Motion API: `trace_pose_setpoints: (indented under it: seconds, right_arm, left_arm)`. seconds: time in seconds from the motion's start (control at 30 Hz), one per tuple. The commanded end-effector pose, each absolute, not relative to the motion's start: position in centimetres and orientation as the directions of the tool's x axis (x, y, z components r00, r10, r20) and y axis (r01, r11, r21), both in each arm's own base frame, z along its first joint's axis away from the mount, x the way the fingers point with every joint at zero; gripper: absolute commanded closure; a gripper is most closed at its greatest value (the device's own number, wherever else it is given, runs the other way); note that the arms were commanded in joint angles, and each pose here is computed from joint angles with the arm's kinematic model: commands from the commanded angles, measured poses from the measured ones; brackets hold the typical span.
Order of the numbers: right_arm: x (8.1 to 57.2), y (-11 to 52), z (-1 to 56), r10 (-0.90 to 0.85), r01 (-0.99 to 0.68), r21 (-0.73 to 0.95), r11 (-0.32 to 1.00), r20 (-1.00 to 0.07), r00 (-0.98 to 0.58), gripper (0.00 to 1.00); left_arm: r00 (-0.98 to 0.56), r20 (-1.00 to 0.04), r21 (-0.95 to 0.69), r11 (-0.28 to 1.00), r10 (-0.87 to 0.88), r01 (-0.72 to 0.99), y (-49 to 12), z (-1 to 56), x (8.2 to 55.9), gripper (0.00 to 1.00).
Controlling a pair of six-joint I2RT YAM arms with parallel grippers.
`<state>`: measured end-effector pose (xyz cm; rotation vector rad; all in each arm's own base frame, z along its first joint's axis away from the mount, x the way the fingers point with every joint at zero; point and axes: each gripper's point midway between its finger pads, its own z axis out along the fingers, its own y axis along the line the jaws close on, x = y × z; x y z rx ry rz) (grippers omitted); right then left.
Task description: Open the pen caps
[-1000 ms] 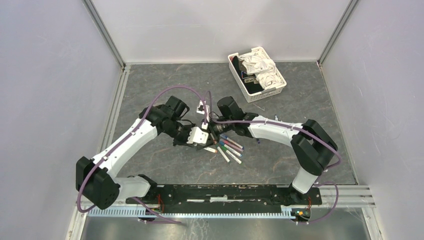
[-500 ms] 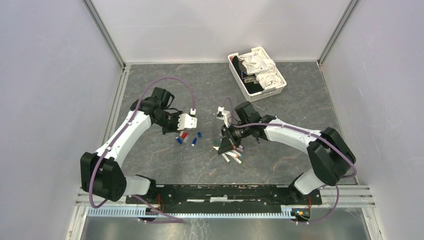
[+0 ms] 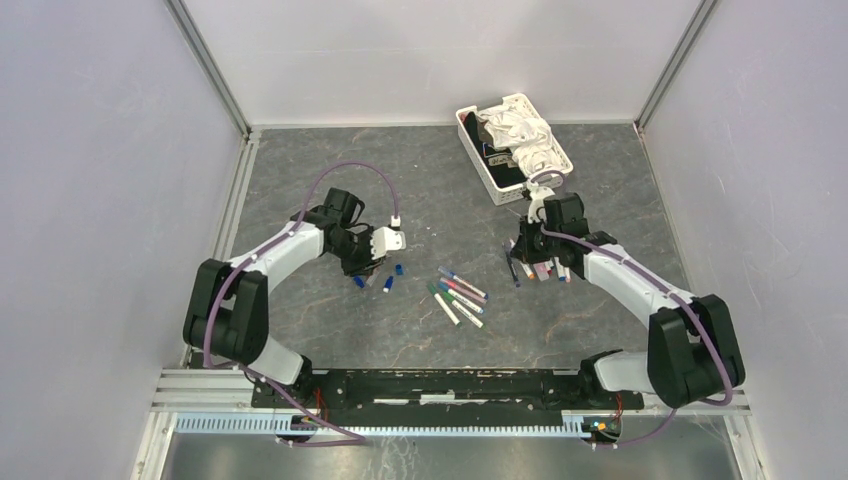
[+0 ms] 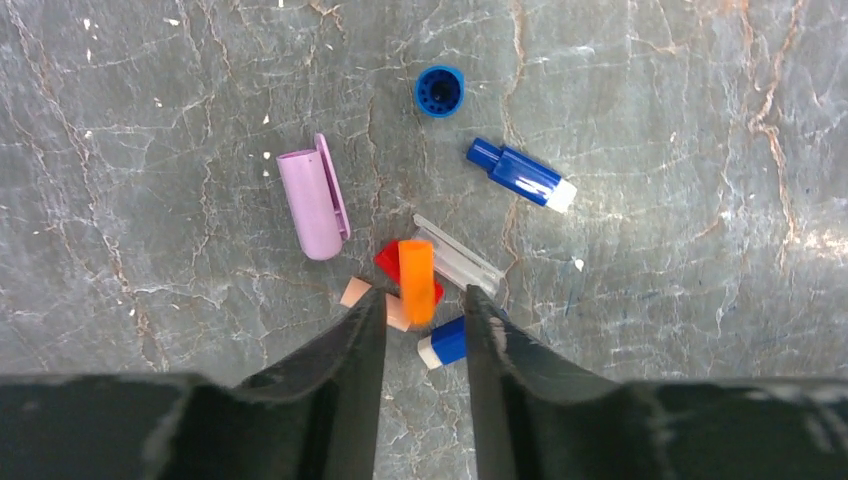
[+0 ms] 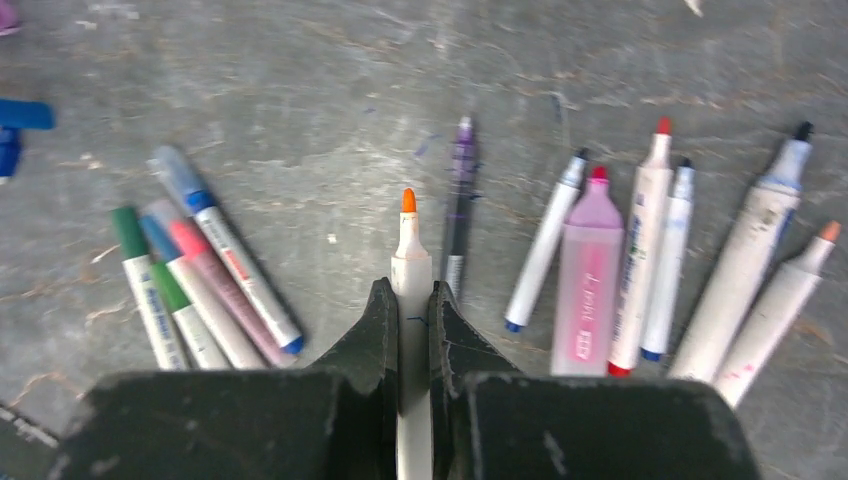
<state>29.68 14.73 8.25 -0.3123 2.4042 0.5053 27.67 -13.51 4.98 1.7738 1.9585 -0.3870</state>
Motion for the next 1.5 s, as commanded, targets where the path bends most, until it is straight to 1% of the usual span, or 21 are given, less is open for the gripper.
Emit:
trace_pose_setpoints:
  seconds: [0.0,0.07,0.1,0.17,0.2,0.23,0.3,0.4,0.57,0.73,0.83,0.9,1.0,1.1,1.17,1.3,1.47]
  right_arm:
    - [32.5,12.4,8.1,-0.054,-0.247,0.176,0.953,-0.703,-0.709,1.0]
    - [33.2,12.2,7.7,-0.053,-0.233,0.16,0.959,-0.708,-0.705,1.0]
    - [33.4,12.2,7.3,-0.053,-0.229,0.16,0.96,-0.701,-0.711,1.0]
    - [33.9,12.5,6.8,-0.052,-0.227,0.165,0.96,-0.692,-0.72,1.0]
    - [34.1,12.6,6.5,-0.048,-0.225,0.169,0.96,-0.689,-0.723,0.99]
    - [34.3,12.9,6.3,-0.046,-0.228,0.176,0.958,-0.689,-0.724,0.98]
    - [34.4,13.3,5.9,-0.04,-0.233,0.194,0.953,-0.68,-0.732,0.97]
    - [34.7,14.1,6.1,-0.04,-0.246,0.202,0.948,-0.692,-0.721,0.95]
    - [34.7,16.2,6.6,-0.076,-0.288,0.188,0.939,-0.703,-0.707,0.93]
    - [34.2,17.8,5.5,-0.107,-0.317,0.19,0.929,-0.683,-0.722,0.92]
    - [33.9,17.6,4.2,-0.119,-0.303,0.172,0.937,-0.66,-0.742,0.85]
    - [33.7,17.3,3.3,-0.135,-0.297,0.152,0.943,-0.642,-0.755,0.82]
    - [33.3,16.6,2.1,-0.166,-0.292,0.11,0.95,-0.615,-0.771,0.74]
    - [32.9,16.0,1.5,-0.184,-0.286,0.075,0.955,-0.607,-0.774,0.65]
    - [32.6,16.0,1.4,-0.192,-0.292,0.071,0.954,-0.604,-0.774,0.61]
    - [32.3,15.8,1.9,-0.191,-0.29,0.063,0.955,-0.616,-0.764,0.59]
    - [32.3,17.2,5.4,-0.198,-0.326,0.06,0.944,-0.685,-0.701,0.59]
  left_arm:
    - [-0.086,-0.558,0.139,0.195,0.825,0.971,-14.6,6.6,29.7,0.53]
    - [-0.08,-0.57,0.135,0.189,0.818,0.973,-14.8,7.3,29.5,0.45]
    - [-0.077,-0.577,0.132,0.186,0.813,0.974,-14.9,7.8,29.3,0.44]
    - [-0.069,-0.598,0.127,0.18,0.798,0.976,-15.3,9.1,29.1,0.34]
    - [-0.068,-0.61,0.124,0.18,0.79,0.976,-15.6,9.8,29.0,0.33]
    - [-0.064,-0.627,0.126,0.182,0.776,0.975,-15.9,10.8,29.2,0.25]
    - [-0.069,-0.648,0.124,0.194,0.759,0.973,-16.4,12.4,29.3,0.14]
    - [-0.088,-0.672,0.116,0.221,0.735,0.968,-16.7,14.7,29.5,0.1]
    - [-0.106,-0.698,0.094,0.238,0.708,0.967,-17.2,17.3,29.1,0.05]
    - [-0.096,-0.704,0.11,0.241,0.704,0.964,-17.1,18.3,29.0,0.04]
    - [-0.101,-0.703,0.113,0.25,0.704,0.962,-17.0,18.4,29.0,0.03]
    - [-0.104,-0.702,0.115,0.256,0.704,0.96,-17.0,18.6,29.1,0.0]
    - [-0.107,-0.713,0.124,0.275,0.693,0.953,-17.1,19.3,29.4,0.0]
    - [-0.097,-0.721,0.139,0.281,0.686,0.95,-17.1,20.0,29.6,0.0]
    - [-0.093,-0.722,0.144,0.28,0.686,0.949,-17.1,20.2,29.6,0.0]
    - [-0.088,-0.719,0.146,0.274,0.689,0.951,-17.0,20.5,29.4,0.0]
    - [-0.086,-0.726,0.159,0.289,0.682,0.944,-17.0,21.6,29.6,0.0]
